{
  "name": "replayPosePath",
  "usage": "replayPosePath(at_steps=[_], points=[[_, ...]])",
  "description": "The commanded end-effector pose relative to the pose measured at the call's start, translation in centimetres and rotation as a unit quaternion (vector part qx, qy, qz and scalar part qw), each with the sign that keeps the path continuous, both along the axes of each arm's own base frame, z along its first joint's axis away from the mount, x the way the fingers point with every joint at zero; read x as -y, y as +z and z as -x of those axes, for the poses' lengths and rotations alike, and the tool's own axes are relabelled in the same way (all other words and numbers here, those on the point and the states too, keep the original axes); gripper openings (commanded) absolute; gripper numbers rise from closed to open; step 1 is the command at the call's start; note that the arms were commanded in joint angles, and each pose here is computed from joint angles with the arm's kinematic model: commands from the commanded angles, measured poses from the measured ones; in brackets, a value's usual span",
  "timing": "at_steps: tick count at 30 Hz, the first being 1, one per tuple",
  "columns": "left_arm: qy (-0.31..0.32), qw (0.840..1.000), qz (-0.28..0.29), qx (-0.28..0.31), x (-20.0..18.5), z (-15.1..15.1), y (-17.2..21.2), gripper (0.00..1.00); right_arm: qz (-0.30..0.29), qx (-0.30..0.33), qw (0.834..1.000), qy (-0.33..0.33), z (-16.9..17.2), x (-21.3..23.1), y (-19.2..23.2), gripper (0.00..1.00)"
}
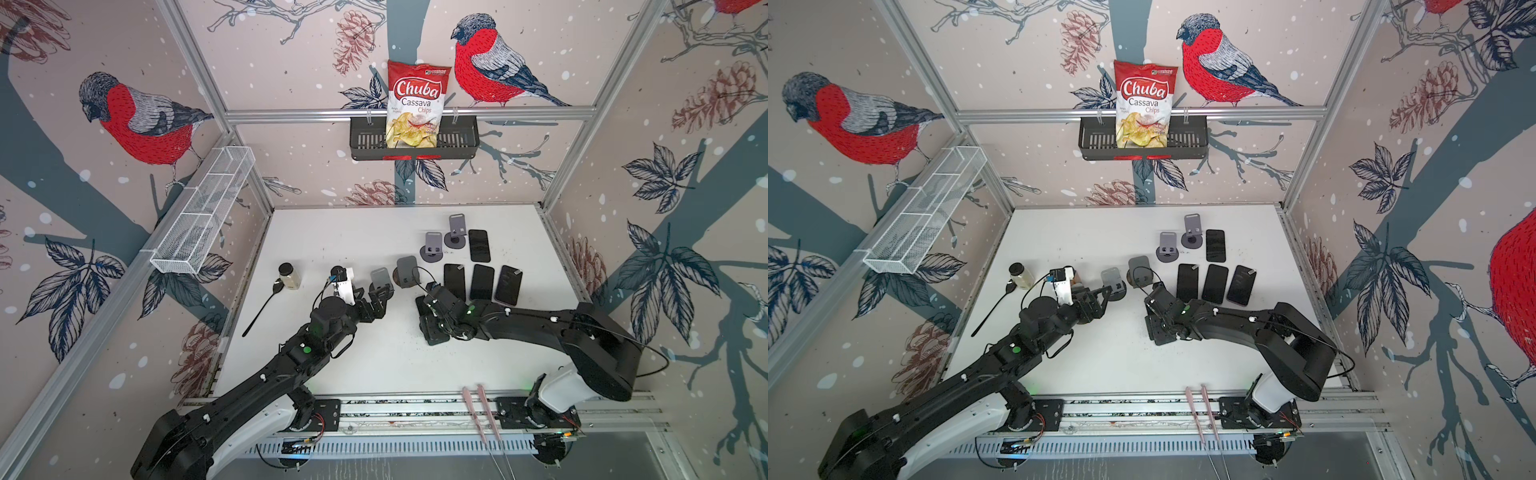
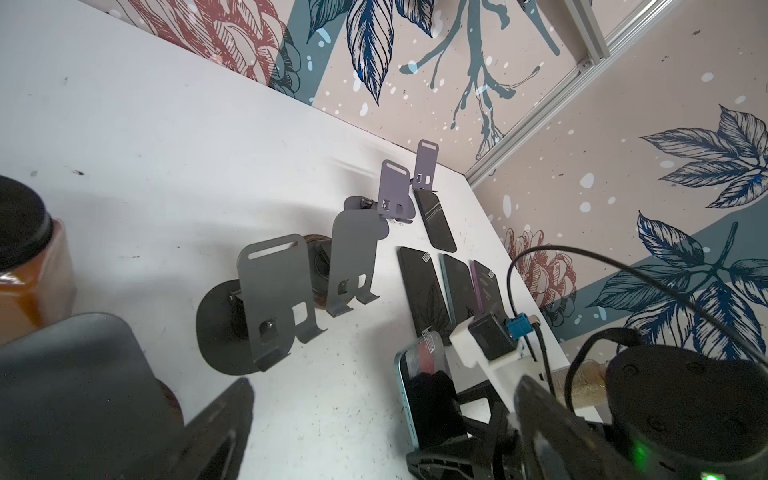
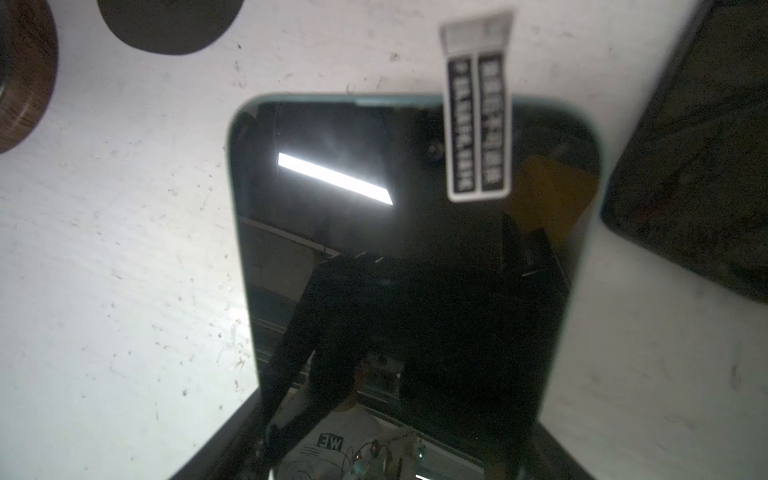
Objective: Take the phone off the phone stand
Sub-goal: 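Lower the teal-edged phone flat beside the other phones and open the right gripper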
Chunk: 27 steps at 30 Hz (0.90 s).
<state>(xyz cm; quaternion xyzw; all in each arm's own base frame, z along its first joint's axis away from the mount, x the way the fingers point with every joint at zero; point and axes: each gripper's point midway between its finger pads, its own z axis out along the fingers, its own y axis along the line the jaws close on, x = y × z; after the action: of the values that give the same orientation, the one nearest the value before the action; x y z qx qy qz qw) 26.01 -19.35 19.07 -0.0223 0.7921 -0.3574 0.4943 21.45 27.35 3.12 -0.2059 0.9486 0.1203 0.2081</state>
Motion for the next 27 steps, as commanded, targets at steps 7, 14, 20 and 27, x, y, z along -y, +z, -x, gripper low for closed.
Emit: replayPosePath(at_steps=[7, 14, 20, 27], points=[[0.020, 0.999, 0.012, 0.025, -0.6, -0.3, 1.6, 0.97, 0.005, 0.000, 1.000, -0.008, -0.8, -0.8, -0.6, 0.75], [0.024, 0.999, 0.009, 0.022, -0.7, -0.4, 1.4, 0.97, 0.014, -0.010, 1.000, -0.007, -1.0, -0.9, -1.4, 0.75], [0.027, 0.999, 0.004, 0.022, -0.8, -0.6, 1.5, 0.97, 0.017, -0.018, 1.000, -0.011, -1.3, -0.8, -1.8, 0.75], [0.030, 0.999, 0.001, 0.022, -0.9, -0.6, 1.4, 0.97, 0.018, -0.029, 0.999, -0.015, -1.4, -0.7, -2.1, 0.75]])
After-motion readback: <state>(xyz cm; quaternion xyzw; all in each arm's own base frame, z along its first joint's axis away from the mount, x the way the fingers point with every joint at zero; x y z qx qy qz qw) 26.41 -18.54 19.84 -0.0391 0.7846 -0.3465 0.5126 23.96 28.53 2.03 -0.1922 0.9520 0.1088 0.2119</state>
